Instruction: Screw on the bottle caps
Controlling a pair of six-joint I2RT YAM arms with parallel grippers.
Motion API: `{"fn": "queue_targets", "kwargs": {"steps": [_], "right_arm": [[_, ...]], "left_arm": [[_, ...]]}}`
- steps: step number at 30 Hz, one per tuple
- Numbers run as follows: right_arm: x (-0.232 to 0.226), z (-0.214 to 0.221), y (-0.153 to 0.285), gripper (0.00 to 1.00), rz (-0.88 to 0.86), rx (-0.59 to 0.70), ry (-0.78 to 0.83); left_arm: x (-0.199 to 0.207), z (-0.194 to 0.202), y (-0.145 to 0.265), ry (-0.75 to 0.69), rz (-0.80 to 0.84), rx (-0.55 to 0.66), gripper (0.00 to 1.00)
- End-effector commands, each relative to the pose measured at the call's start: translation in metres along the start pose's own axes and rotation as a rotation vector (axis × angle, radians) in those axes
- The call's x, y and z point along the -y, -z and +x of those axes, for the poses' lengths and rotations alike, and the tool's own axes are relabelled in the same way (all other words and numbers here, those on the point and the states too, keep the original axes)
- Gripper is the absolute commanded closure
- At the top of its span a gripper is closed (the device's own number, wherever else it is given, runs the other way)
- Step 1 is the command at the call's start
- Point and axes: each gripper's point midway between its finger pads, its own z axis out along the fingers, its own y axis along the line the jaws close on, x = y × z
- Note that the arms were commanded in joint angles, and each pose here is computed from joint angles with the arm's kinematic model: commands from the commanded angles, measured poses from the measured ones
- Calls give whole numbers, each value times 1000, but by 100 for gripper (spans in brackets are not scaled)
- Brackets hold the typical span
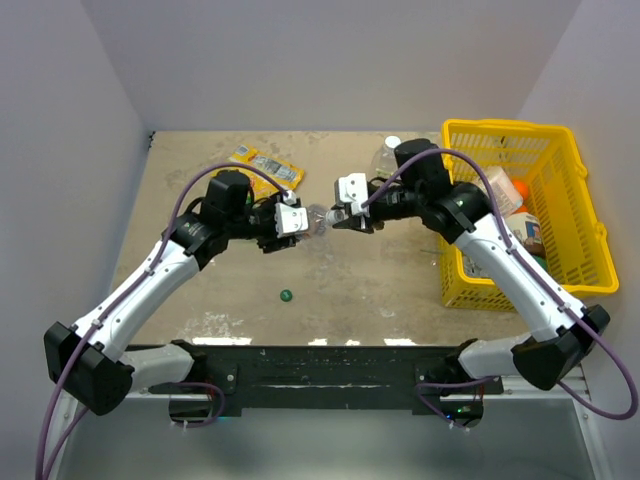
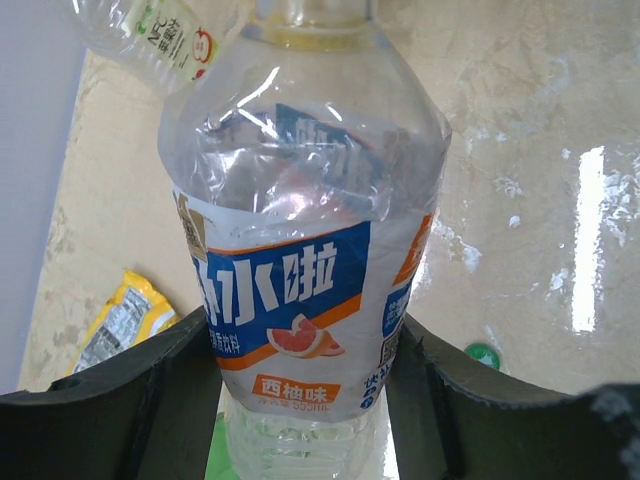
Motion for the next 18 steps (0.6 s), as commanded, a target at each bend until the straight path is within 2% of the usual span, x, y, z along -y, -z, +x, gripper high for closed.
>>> {"fn": "queue_targets", "kwargs": {"steps": [1, 7, 14, 18], "right_arm": [[17, -21, -5, 100, 161, 148, -257], [30, -14, -11, 100, 231, 152, -468], [46, -20, -23, 100, 249, 248, -742], [65, -18, -20, 100, 273, 329, -902]], "left_arm": [[-46, -62, 28, -135, -241, 192, 100], [-55, -83, 38, -211, -388, 236, 100], [-65, -119, 45, -257, -545, 303, 100], [-76, -129, 51, -236, -642, 320, 100]]}}
